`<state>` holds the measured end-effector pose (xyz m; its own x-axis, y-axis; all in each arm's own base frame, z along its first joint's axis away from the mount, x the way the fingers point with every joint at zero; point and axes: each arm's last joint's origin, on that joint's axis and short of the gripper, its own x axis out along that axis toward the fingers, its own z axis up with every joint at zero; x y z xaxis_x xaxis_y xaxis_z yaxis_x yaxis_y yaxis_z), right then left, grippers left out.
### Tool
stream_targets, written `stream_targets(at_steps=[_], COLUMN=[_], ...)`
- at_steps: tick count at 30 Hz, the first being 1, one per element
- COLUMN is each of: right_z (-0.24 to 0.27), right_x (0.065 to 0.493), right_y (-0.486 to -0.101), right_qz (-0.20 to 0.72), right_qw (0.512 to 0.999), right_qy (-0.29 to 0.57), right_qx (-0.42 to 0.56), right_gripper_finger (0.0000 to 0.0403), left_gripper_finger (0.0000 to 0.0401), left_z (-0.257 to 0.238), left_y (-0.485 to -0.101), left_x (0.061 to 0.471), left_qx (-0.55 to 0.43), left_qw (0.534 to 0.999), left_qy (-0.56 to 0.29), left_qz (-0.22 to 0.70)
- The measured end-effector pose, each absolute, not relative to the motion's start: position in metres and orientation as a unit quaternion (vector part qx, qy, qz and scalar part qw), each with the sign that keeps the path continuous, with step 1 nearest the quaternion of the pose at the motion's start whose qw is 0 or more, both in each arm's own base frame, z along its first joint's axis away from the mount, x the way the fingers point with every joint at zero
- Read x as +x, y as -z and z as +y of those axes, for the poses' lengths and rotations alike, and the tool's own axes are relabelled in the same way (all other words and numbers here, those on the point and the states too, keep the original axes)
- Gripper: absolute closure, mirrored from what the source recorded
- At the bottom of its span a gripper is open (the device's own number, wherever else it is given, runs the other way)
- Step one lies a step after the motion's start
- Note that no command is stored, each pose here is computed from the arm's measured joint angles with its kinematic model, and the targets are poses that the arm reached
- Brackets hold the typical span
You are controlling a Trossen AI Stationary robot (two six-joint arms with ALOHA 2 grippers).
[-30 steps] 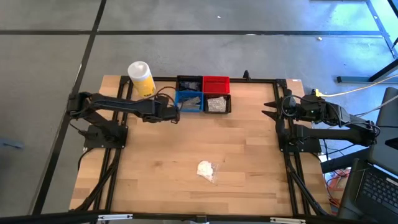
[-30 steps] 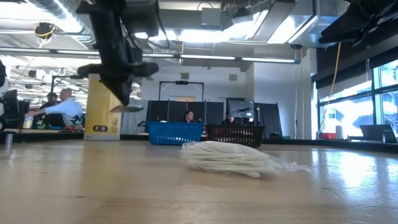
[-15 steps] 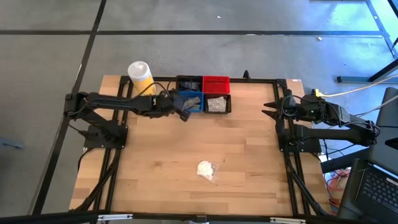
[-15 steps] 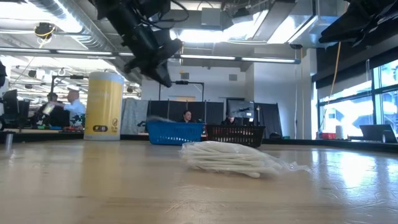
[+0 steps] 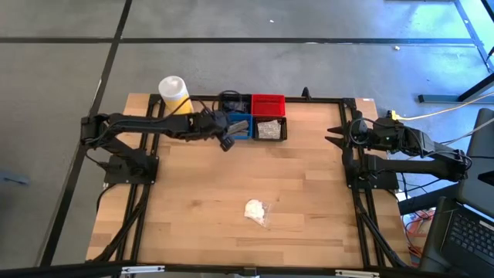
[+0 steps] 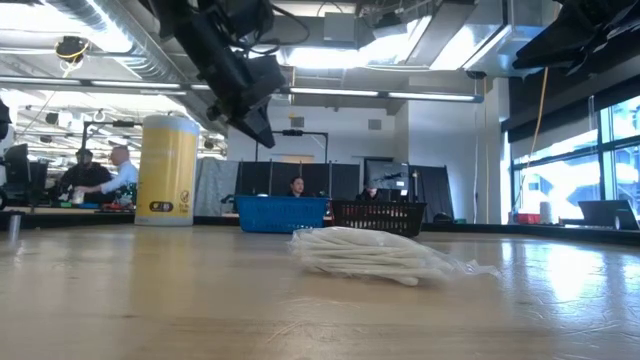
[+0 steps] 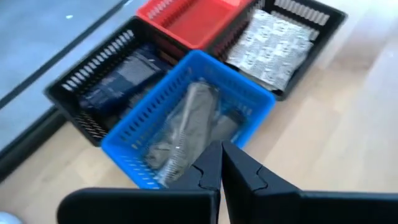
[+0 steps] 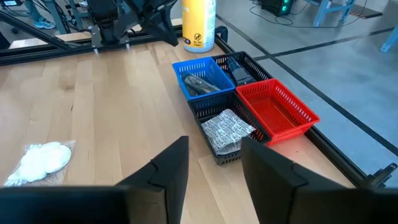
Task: Pick & Place Travel size toiletries
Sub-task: Put the cotton pack into the red bin
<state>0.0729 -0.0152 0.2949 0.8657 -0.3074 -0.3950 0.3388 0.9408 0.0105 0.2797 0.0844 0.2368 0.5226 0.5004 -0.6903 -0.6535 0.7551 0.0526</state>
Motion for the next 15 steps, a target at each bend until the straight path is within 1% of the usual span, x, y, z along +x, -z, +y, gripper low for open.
stream_targets(at_steps=[9, 12, 15], right_z=[-0.015, -0.015, -0.015], right_x=[0.073, 0.073, 0.073], right_y=[-0.295, -0.295, -0.295], right_qz=[0.198, 0.198, 0.198], right_qw=[0.965, 0.965, 0.965], right_qy=[0.168, 0.167, 0.167], right_qx=[0.04, 0.04, 0.04], right_gripper_finger=[0.0234, 0.0229, 0.0224], left_gripper_finger=[0.0394, 0.0373, 0.0334], left_z=[0.066, 0.057, 0.048], left_y=[-0.235, -0.234, -0.234], left_x=[0.285, 0.285, 0.286], left_qx=[-0.121, -0.116, -0.106], left_qw=[0.882, 0.883, 0.888], left_qy=[-0.26, -0.232, -0.213], left_qz=[0.373, 0.39, 0.394])
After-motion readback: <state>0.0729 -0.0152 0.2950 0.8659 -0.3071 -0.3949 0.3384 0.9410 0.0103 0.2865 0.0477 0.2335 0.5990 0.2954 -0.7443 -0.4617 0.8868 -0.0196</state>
